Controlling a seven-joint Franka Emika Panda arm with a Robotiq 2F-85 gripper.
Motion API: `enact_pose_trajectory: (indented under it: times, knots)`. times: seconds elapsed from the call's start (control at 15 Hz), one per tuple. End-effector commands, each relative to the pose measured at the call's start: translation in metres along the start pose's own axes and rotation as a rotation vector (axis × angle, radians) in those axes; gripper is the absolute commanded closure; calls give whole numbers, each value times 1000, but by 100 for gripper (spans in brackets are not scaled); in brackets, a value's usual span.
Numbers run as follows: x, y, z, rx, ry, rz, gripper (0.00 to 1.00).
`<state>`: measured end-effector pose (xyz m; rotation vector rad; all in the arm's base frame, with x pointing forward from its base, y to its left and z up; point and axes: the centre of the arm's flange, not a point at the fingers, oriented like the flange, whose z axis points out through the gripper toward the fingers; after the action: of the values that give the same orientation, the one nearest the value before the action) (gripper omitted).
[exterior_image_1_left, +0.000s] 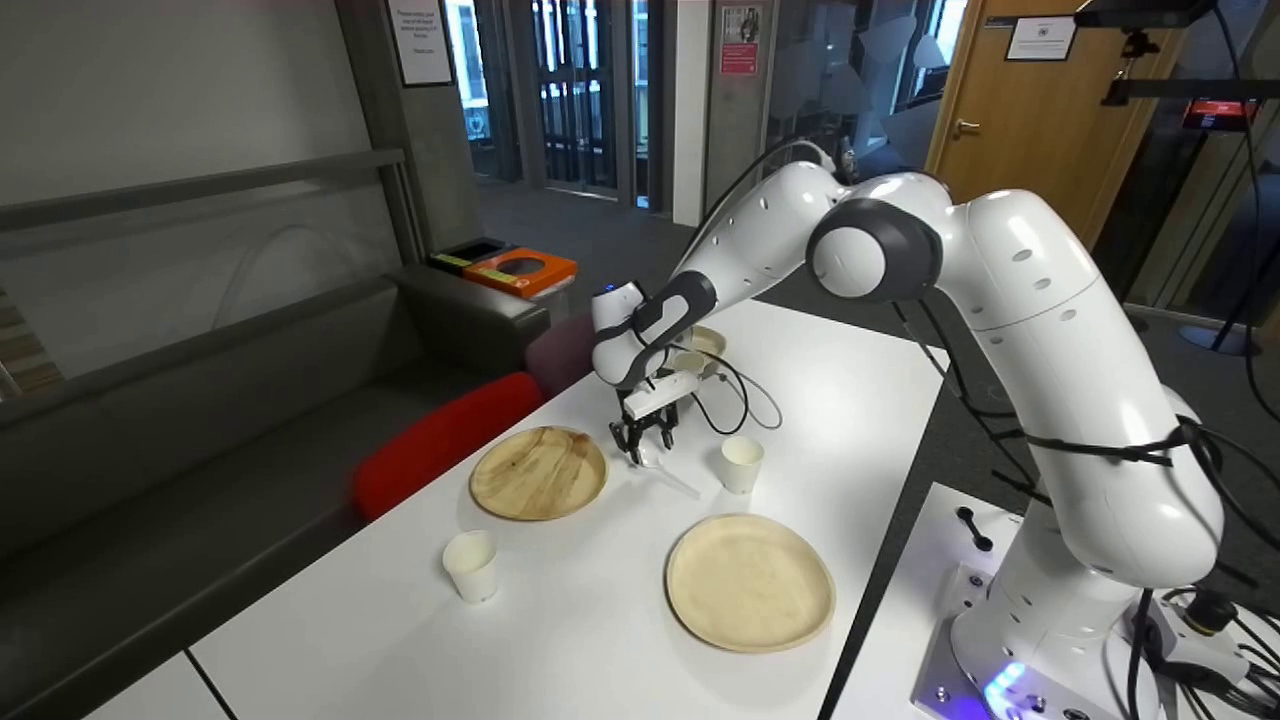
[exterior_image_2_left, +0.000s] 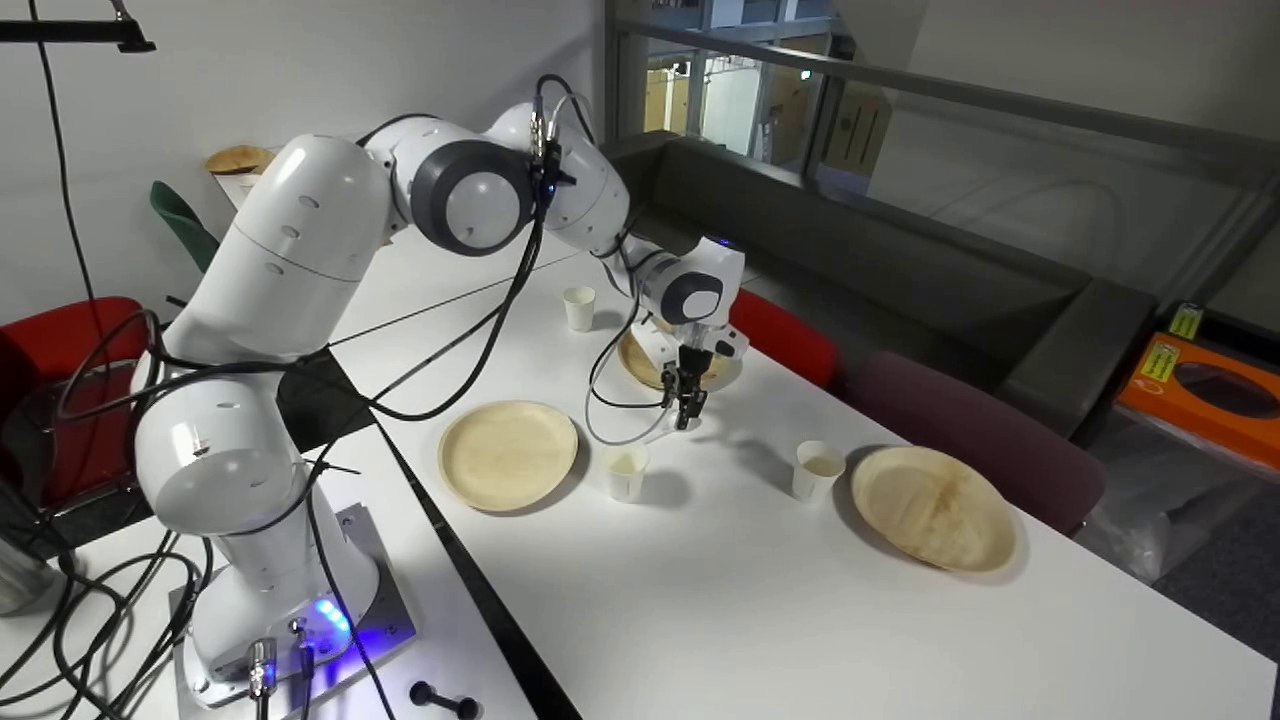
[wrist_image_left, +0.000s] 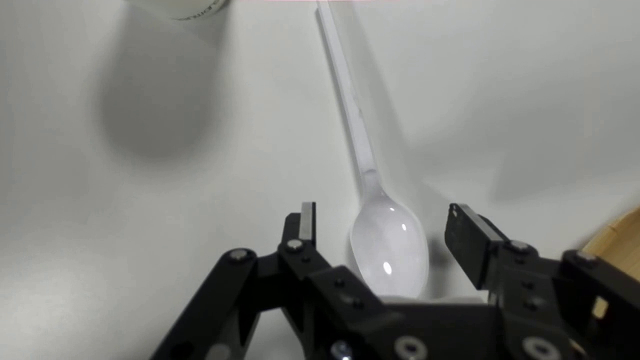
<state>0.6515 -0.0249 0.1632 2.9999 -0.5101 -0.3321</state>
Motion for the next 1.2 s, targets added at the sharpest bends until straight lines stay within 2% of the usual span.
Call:
enact_pose_trajectory:
  times: [0.0,0.4,0.47,0.67,0.87,1.13]
  knots:
    - [10,-11,0,-11,20,23,26]
    - [10,-25,2,-20,26,17,27]
    - [10,-27,2,-20,28,15,46]
    - [10,-27,1,-19,32,13,60]
    - [11,-25,0,-17,33,16,84]
    - [12,-23,1,-19,33,21,92]
